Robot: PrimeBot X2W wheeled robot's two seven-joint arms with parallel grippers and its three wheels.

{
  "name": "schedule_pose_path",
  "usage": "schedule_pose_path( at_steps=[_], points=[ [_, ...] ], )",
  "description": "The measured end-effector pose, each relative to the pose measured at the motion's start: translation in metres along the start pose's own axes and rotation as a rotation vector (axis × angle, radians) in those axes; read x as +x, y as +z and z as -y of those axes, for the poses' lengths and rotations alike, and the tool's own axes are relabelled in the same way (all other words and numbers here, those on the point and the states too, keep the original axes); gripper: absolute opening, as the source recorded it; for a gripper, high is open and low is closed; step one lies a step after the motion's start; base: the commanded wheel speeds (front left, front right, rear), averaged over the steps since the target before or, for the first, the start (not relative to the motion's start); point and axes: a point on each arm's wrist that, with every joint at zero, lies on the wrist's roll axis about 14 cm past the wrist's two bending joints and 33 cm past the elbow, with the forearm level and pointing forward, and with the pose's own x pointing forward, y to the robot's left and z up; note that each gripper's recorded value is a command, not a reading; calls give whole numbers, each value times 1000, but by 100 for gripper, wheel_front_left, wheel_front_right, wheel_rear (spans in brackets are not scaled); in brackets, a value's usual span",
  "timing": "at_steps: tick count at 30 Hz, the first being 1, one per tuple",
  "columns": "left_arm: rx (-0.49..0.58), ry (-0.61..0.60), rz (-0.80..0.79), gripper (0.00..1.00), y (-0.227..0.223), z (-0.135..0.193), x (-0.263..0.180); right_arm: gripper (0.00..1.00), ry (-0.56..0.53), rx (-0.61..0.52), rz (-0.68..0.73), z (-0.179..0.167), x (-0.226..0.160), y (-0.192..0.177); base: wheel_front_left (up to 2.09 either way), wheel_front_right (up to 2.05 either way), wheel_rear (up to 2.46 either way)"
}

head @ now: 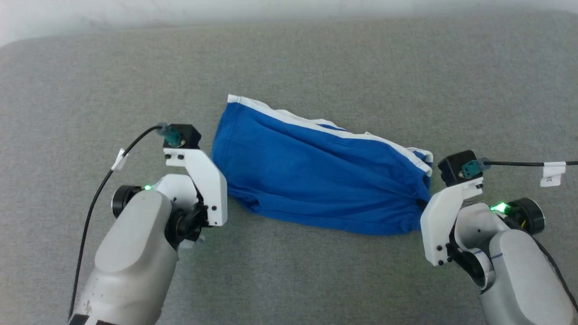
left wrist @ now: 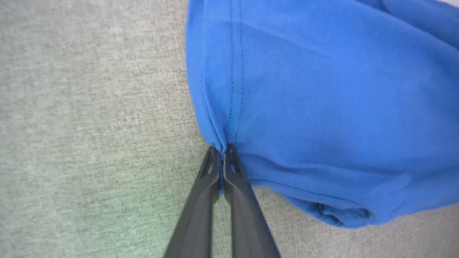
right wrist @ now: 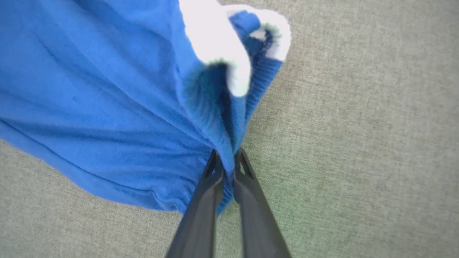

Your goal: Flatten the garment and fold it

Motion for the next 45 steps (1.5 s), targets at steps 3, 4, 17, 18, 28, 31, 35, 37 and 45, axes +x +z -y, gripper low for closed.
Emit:
schedule_pose_path(
  at_steps=[3,4,17,18,28,31,35,37,45],
  points=[
    [-79,-10,74,0,4,-3,-9,0,7,-3,11,-1,-4,1,0,0,0],
    [-99,-7,100,0,5,-5,-12,0,10,-8,14,-2,-5,2,0,0,0],
    [-345,-7,324,0,-39,-8,-78,0,29,-95,10,11,-30,8,0,0,0],
    [-366,-6,305,0,-52,-7,-79,0,31,-99,2,12,-30,7,0,0,0],
    [-486,-13,203,100,-102,10,-77,100,52,-78,-70,12,-24,-18,0,0,0],
    [-485,14,274,100,-86,-2,-84,100,43,-60,-1,16,-29,-6,0,0,0],
    [-450,79,507,100,-39,-32,-111,100,16,0,132,22,-44,18,0,0,0],
    [-422,128,643,100,-18,-48,-127,100,-3,23,216,21,-54,32,0,0,0],
    [-118,221,1101,100,38,-54,-175,100,-56,82,212,17,-50,24,0,0,0]
  ],
)
